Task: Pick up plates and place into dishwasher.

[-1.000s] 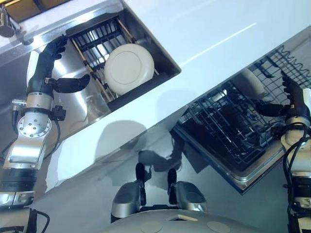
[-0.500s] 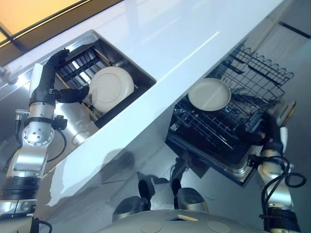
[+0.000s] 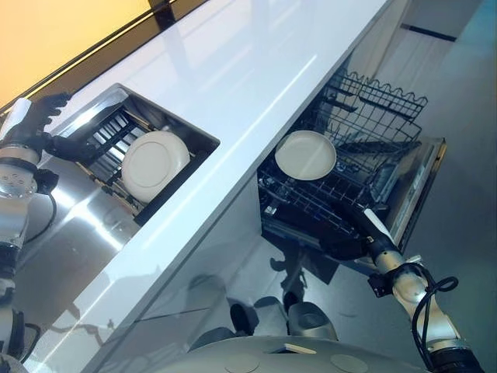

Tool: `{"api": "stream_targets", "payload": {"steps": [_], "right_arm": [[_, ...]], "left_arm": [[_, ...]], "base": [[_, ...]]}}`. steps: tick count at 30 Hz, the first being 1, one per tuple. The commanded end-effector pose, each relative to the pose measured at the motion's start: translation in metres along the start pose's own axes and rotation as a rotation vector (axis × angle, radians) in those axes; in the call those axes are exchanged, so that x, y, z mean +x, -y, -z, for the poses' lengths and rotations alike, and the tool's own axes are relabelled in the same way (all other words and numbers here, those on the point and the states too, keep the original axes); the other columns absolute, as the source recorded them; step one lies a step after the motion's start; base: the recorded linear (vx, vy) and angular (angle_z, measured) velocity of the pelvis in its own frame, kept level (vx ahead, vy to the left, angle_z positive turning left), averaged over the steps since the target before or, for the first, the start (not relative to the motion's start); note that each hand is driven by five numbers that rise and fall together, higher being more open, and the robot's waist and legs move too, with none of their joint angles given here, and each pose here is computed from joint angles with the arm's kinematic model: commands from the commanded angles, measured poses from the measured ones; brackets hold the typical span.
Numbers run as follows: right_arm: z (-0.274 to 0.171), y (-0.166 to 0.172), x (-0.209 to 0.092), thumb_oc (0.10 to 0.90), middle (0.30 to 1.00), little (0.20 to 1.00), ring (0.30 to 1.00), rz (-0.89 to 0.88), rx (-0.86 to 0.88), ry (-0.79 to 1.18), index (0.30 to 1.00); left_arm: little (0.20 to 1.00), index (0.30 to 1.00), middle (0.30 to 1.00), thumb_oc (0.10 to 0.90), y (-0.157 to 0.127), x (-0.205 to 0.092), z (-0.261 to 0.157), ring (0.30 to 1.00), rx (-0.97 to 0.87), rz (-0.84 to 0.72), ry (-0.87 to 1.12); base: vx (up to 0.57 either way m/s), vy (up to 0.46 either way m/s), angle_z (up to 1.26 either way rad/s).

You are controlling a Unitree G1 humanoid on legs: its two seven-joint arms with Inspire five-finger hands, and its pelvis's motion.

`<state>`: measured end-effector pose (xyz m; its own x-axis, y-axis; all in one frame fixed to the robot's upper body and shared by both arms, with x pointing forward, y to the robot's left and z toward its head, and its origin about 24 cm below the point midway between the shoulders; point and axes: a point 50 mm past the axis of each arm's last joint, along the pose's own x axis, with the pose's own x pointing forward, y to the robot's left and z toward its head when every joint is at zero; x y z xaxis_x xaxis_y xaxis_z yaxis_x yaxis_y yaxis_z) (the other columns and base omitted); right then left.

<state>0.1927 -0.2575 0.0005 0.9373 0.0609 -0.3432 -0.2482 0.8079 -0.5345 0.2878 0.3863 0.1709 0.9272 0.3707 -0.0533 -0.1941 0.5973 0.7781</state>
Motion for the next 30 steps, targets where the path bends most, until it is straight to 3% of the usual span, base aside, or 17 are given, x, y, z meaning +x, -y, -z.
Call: {"api": "stream_targets", "payload": {"steps": [1, 7, 13, 24, 30], "right_arm": [[-0.039, -0.010, -0.001, 0.800, 0.900, 0.900, 0.900, -0.121, -0.073, 0.231, 0.900], [-0.035, -0.009, -0.003, 0.800, 0.900, 0.900, 0.900, -0.157, -0.098, 0.191, 0.900], [-0.028, -0.008, -0.009, 0.800, 0.900, 0.900, 0.900, -0.168, -0.121, 0.159, 0.900], [-0.027, 0.003, -0.009, 0.800, 0.900, 0.900, 0.900, -0.139, -0.160, 0.154, 0.900], [-0.027, 0.007, -0.007, 0.800, 0.900, 0.900, 0.900, -0.107, -0.168, 0.157, 0.900]], "left_arm": [[0.900, 0.900, 0.900, 0.800, -0.054, 0.005, -0.029, 0.900, 0.023, -0.092, 0.044], [0.900, 0.900, 0.900, 0.800, -0.046, 0.007, -0.009, 0.900, 0.008, 0.091, -0.092], [0.900, 0.900, 0.900, 0.800, -0.030, 0.007, -0.010, 0.900, -0.134, 0.182, -0.044], [0.900, 0.900, 0.900, 0.800, 0.002, 0.021, -0.027, 0.900, -0.328, 0.152, 0.029], [0.900, 0.900, 0.900, 0.800, -0.008, 0.026, -0.041, 0.900, -0.383, -0.007, 0.064]], "base": [[0.07, 0.023, 0.00], [0.07, 0.028, -0.04], [0.08, 0.044, -0.06], [0.05, 0.072, -0.03], [0.00, 0.012, -0.03]]}}
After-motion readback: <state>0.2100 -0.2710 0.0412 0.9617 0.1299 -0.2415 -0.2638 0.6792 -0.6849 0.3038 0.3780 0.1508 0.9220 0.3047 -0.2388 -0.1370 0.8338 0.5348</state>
